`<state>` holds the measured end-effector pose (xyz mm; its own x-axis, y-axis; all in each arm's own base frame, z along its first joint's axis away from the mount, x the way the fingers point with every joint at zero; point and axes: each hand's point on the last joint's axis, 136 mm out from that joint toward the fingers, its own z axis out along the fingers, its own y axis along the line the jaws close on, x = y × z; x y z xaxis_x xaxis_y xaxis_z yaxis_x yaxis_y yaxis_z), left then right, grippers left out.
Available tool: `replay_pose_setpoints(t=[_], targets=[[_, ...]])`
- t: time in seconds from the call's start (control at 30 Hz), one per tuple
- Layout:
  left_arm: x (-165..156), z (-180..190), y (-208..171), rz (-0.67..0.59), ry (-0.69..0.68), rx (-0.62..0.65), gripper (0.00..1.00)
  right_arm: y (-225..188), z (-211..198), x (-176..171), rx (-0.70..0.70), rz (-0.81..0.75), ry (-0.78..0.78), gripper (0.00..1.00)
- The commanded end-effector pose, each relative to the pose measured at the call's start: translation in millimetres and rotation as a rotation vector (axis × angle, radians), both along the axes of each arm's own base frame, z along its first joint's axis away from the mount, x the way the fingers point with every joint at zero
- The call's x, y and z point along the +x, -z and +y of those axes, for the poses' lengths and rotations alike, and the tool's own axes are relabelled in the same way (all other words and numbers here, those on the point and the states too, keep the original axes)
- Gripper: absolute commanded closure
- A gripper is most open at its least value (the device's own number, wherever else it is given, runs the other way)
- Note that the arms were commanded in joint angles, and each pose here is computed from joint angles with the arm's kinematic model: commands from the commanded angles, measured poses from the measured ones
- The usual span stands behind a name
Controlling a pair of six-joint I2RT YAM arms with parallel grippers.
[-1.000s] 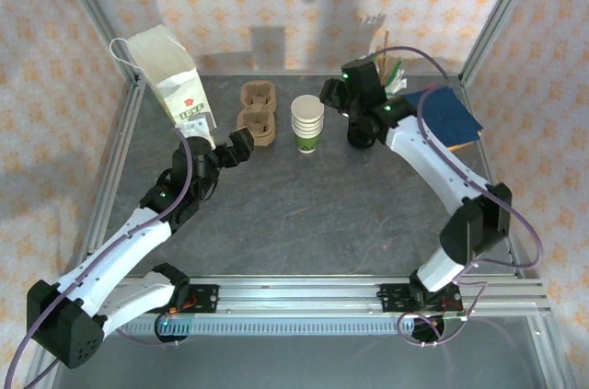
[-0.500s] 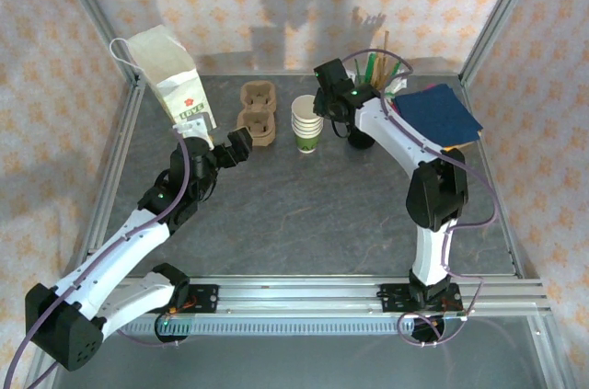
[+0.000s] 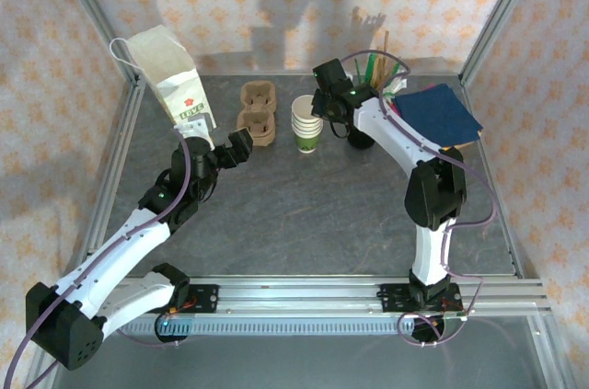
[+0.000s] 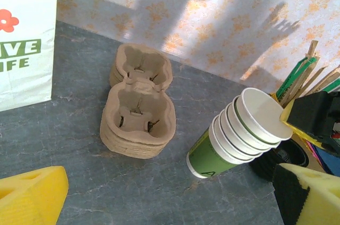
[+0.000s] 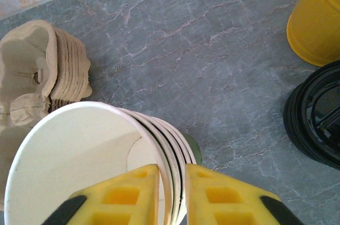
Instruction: Pack the takeout coffee
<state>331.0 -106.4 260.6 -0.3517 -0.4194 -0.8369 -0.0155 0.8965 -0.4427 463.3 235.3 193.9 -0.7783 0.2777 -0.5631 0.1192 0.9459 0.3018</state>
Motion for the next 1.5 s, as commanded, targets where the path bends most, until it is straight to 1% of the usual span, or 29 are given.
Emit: replay_pose_setpoints(t=[0.0, 0.13, 0.27, 0.4, 0.5, 0.8, 0.93, 1.07, 1.17, 1.27, 1.37, 1.47], targets=[[-3.3, 2.7, -11.6, -0.024, -0.004, 0.014, 0.01, -7.7, 8.3, 3.6, 0.018, -0.021, -0.006, 0.85], [-3.6, 4.2, -9.4, -0.016, -0.012, 0.021, 0.01, -8.6, 10.2, 2.9, 0.019, -0.022, -0.011, 0.91], [-3.2, 3.6, -7.3, -0.010, -0.010, 0.025, 0.01, -14.1, 9.6, 3.1, 0.017, -0.034, -0.011, 0.94], [-3.0, 4.1, -5.7, -0.006, -0.012, 0.024, 0.01, -22.3, 7.5, 2.4, 0.014, -0.049, -0.008, 0.95], [-3.4, 4.0, -6.1, -0.007, -0.013, 0.025, 0.01, -35.8, 6.9, 1.4, 0.023, -0.072, -0.012, 0.96], [-5.6, 10.9, -15.7, -0.027, -0.041, 0.028, 0.01, -110.0, 2.7, -11.6, 0.087, -0.189, -0.041, 0.98], [-9.6, 18.5, -23.4, -0.048, -0.072, 0.025, 0.01, -146.1, -4.1, -28.6, 0.110, -0.239, -0.066, 0.98], [-13.1, 25.9, -30.9, -0.077, -0.103, 0.020, 0.01, -167.2, -14.5, -54.1, 0.115, -0.262, -0.089, 0.99], [-14.1, 28.7, -33.1, -0.093, -0.116, 0.015, 0.01, -168.3, -22.9, -79.4, 0.098, -0.271, -0.095, 1.00], [-13.7, 28.5, -33.5, -0.100, -0.118, 0.009, 0.01, -159.4, -27.0, -106.3, 0.081, -0.263, -0.112, 1.00], [-11.7, 26.8, -30.7, -0.095, -0.113, 0.008, 0.01, -142.0, -30.5, -130.1, 0.064, -0.250, -0.125, 1.00], [-9.3, 24.4, -27.7, -0.089, -0.109, 0.003, 0.01, -112.8, -36.4, -145.2, 0.066, -0.213, -0.118, 1.00]])
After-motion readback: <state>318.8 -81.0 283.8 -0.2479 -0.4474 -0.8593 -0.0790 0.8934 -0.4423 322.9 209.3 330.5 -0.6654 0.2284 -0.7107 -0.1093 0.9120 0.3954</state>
